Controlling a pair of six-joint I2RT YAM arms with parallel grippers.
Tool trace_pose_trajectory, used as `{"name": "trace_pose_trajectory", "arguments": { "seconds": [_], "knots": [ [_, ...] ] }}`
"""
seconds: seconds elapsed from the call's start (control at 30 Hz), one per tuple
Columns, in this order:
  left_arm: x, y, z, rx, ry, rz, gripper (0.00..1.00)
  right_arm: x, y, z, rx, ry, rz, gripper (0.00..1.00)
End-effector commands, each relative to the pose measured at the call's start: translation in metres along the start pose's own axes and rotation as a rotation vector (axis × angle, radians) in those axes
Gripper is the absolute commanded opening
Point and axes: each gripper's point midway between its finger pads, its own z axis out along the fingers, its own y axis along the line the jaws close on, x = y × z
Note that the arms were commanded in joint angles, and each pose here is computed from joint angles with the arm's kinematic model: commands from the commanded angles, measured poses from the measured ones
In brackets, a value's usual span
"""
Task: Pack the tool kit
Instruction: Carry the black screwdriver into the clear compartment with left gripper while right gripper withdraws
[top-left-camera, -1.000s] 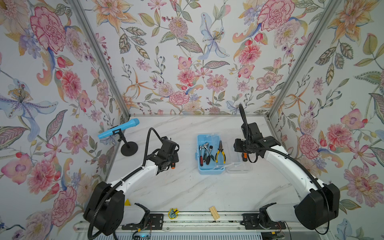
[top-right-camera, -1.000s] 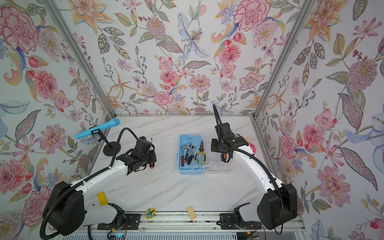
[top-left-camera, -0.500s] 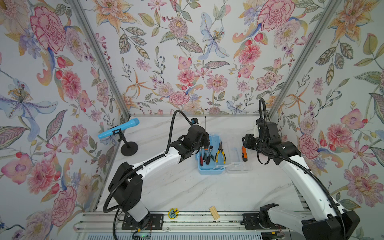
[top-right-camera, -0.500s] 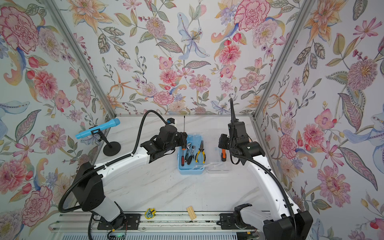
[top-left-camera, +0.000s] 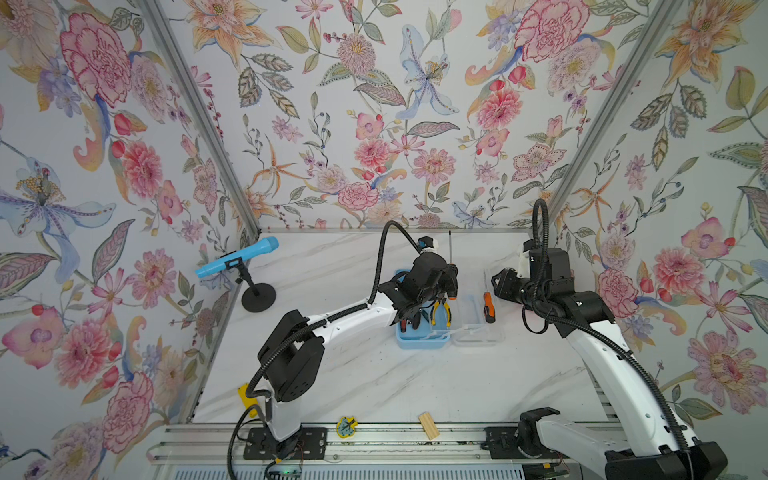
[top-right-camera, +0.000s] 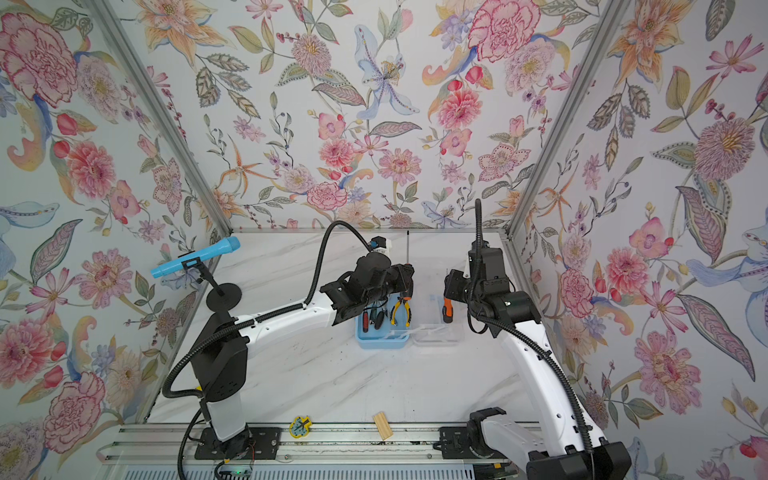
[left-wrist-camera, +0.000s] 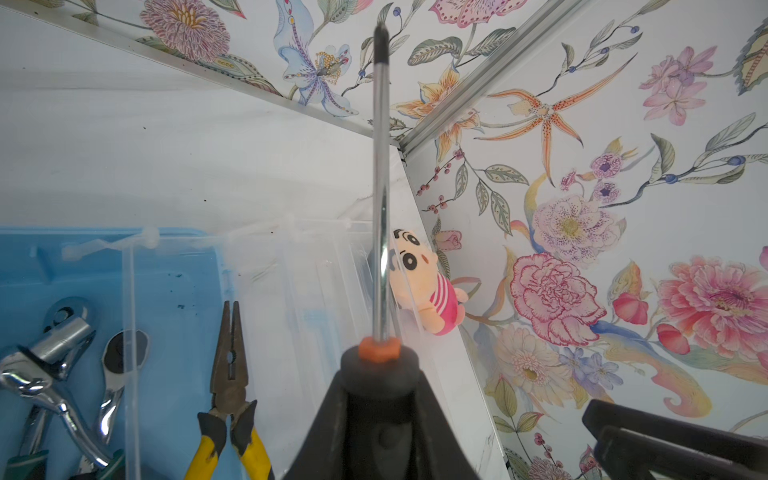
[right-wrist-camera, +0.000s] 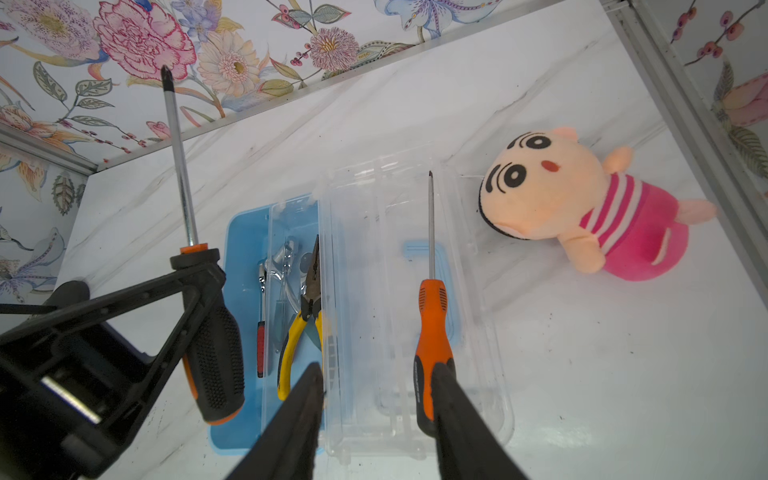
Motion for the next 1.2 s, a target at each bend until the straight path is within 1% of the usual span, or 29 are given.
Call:
{"name": "trace_pose_trajectory", "arguments": {
  "seconds": [0.0, 0.27, 0.43, 0.6, 0.7, 0.97, 1.1, 1.13, 1.17],
  "knots": [
    [-0.002, -0.017, 0.015, 0.046, -0.025, -0.042, 0.0, 0.004, -0.005, -0.003, -0.001, 0.005, 0.007, 0.44],
    [0.024, -0.02, 0.045, 0.065, 0.034, -0.082, 0.0, 0.007, -0.008, -0.006, -0.003, 0.007, 0.019, 0.44],
    [0.049, -0.02, 0.06, 0.077, 0.094, -0.14, 0.0, 0.011, -0.009, -0.003, -0.004, 0.019, 0.024, 0.44],
    [0.068, -0.022, 0.061, 0.072, 0.135, -0.145, 0.0, 0.014, -0.012, -0.003, 0.001, 0.021, 0.021, 0.45],
    [0.082, -0.018, 0.059, 0.047, 0.165, -0.136, 0.0, 0.017, -0.013, -0.002, 0.004, 0.028, 0.022, 0.45],
    [0.095, 0.011, 0.046, -0.049, 0.192, -0.135, 0.0, 0.018, -0.014, -0.002, 0.004, 0.027, 0.022, 0.45],
    [0.094, 0.014, 0.041, -0.066, 0.194, -0.123, 0.0, 0.017, -0.013, -0.003, -0.002, 0.022, 0.027, 0.46],
    [0.094, 0.014, 0.04, -0.071, 0.192, -0.115, 0.02, 0.017, -0.012, -0.002, -0.004, 0.023, 0.028, 0.46],
    [0.093, 0.014, 0.04, -0.07, 0.192, -0.11, 0.08, 0.017, -0.012, -0.002, -0.005, 0.023, 0.031, 0.47]
  ]
}}
